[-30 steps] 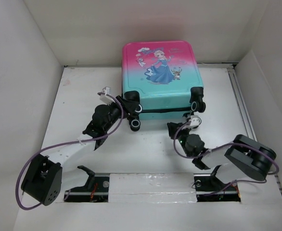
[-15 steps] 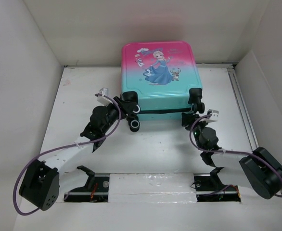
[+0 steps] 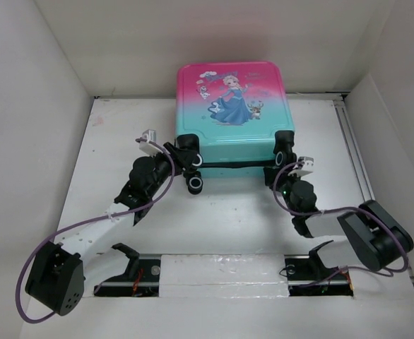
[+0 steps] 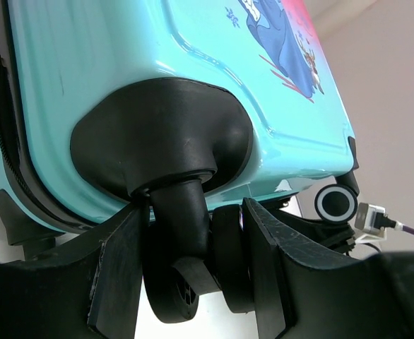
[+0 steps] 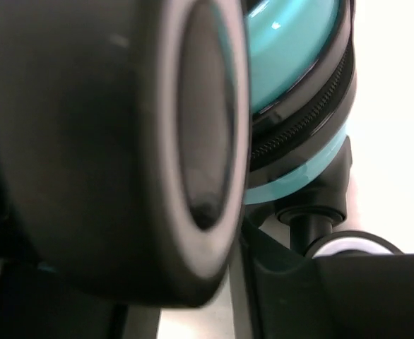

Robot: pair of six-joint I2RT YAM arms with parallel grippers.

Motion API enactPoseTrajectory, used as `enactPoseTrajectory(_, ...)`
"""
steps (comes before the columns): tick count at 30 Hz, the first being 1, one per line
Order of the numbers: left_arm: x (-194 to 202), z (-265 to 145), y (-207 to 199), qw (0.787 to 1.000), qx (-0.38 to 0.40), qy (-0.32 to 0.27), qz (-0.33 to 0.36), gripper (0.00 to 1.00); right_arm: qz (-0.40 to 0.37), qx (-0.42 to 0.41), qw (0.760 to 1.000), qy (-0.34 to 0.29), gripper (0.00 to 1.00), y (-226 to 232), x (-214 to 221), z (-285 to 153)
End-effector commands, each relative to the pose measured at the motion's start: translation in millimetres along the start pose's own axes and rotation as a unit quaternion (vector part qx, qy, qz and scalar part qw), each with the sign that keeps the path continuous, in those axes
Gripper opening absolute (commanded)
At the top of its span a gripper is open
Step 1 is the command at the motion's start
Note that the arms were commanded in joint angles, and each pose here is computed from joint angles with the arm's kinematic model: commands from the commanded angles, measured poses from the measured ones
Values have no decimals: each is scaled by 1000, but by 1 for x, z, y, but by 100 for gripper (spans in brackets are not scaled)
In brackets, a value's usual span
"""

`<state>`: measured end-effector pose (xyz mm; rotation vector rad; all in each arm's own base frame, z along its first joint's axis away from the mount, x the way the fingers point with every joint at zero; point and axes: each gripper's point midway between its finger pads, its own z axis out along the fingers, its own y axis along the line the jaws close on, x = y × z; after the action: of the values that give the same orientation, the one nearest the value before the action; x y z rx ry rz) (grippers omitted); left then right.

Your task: Pack the luggage

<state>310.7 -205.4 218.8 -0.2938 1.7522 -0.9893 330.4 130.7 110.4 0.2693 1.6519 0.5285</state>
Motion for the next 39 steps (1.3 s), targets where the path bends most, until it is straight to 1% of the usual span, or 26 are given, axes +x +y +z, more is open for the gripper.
enactPoseTrajectory(1,-31,-9,-44,994,91,-54,22,0,1,-46,996,-78,40,23,-45,18)
enactPoseTrajectory(5,-33,-9,-48,994,94,-50,22,0,1,-55,994,-96,32,26,-50,23)
enactPoseTrajectory(6,-35,-9,-51,993,99,-55,23,0,-5,-53,994,-93,32,24,-46,24)
enactPoseTrajectory(7,-31,-9,-46,994,94,-50,22,0,-1,-49,993,-112,32,24,-54,25)
enactPoseTrajectory(8,-31,-9,-46,994,94,-50,22,0,0,-51,992,-115,32,23,-54,22)
enactPoseTrajectory(10,-29,-8,-44,995,87,-44,27,0,8,-36,991,-128,38,17,-57,21)
enactPoseTrajectory(12,-33,-12,-44,994,87,-54,31,0,17,-10,991,-134,42,8,-57,18)
enactPoseTrajectory(15,-34,-13,-39,994,79,-61,34,0,18,-8,989,-148,42,9,-62,17)
enactPoseTrajectory(16,-35,-13,-40,995,76,-59,39,0,10,-5,989,-145,36,7,-59,18)
enactPoseTrajectory(17,-35,-13,-40,995,76,-59,39,0,7,-19,988,-154,31,14,-64,21)
enactPoseTrajectory(18,-37,-15,-42,994,80,-62,39,0,6,-28,986,-164,24,20,-71,22)
enactPoseTrajectory(20,-37,-15,-42,994,83,-66,39,0,2,-39,985,-171,4,23,-72,22)
enactPoseTrajectory(21,-35,-15,-43,993,87,-63,39,0,2,-44,984,-176,0,24,-76,21)
enactPoseTrajectory(24,-33,-13,-40,994,83,-59,39,0,-2,-70,983,-168,0,34,-74,22)
enactPoseTrajectory(26,-30,-12,-40,994,87,-56,34,0,1,-78,985,-152,0,44,-60,16)
enactPoseTrajectory(28,-26,-9,-47,993,103,-40,31,0,-7,-72,987,-146,0,53,-49,12)
enactPoseTrajectory(29,-20,-6,-44,994,100,-30,26,0,-16,-89,988,-124,0,73,-29,4)
enactPoseTrajectory(30,-26,-6,-51,993,109,-39,27,0,-38,-84,989,-112,0,77,-16,1)
enactPoseTrajectory(32,-26,-5,-53,992,115,-36,21,0,-53,-85,990,-97,0,97,3,-8)
enactPoseTrajectory(33,-24,-4,-54,992,119,-31,15,0,-56,-85,990,-97,0,104,6,-10)
enactPoseTrajectory(35,-29,-4,-65,991,131,-36,16,0,-76,-81,991,-70,0,110,25,-13)
enactPoseTrajectory(36,-24,-3,-66,991,132,-29,15,0,-74,-96,991,-65,0,125,30,-17)
enactPoseTrajectory(38,-22,-4,-75,990,140,-28,15,0,-78,-109,990,-53,0,136,42,-19)
enactPoseTrajectory(39,-19,0,-75,990,141,-20,11,0,-74,-142,986,-46,0,156,47,-23)
